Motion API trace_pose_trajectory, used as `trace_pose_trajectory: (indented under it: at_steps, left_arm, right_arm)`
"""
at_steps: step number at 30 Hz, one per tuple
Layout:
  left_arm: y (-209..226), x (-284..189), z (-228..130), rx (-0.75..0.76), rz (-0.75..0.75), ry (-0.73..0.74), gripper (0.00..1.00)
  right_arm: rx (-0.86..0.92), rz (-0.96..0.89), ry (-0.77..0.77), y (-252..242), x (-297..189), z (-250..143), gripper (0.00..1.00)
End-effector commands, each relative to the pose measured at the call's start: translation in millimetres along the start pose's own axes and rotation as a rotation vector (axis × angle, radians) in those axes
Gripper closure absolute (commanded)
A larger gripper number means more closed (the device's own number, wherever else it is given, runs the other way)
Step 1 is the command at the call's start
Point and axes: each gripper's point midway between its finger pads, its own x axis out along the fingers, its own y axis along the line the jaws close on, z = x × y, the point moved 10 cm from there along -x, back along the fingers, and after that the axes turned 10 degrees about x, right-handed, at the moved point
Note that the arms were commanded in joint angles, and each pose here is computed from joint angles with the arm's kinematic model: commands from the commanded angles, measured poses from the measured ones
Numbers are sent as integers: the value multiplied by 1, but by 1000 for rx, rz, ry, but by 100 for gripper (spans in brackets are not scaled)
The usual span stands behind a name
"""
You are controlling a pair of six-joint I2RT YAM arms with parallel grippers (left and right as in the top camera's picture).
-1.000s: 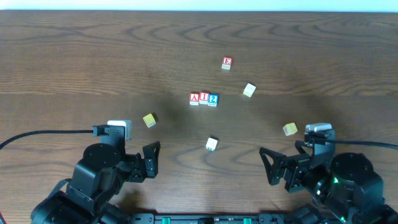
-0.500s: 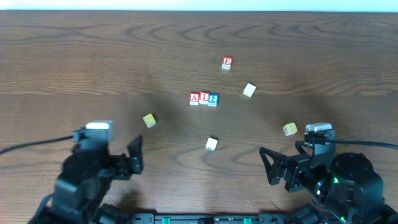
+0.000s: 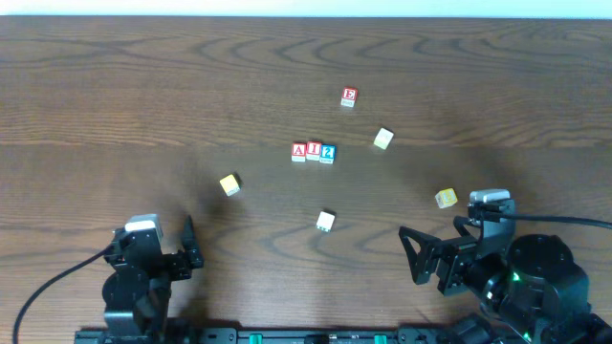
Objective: Spell out Ai2
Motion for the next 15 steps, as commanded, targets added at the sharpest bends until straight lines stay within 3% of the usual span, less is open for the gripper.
trace_pose_trajectory:
  at_steps: [1, 15]
  left_arm:
    - [-3, 10, -12, 16, -28, -14, 5]
    - [-12, 34, -35, 6, -99, -5, 5]
  right_arm:
    - [8, 0, 7, 0, 1, -1, 1]
    - [8, 0, 7, 0, 1, -1, 1]
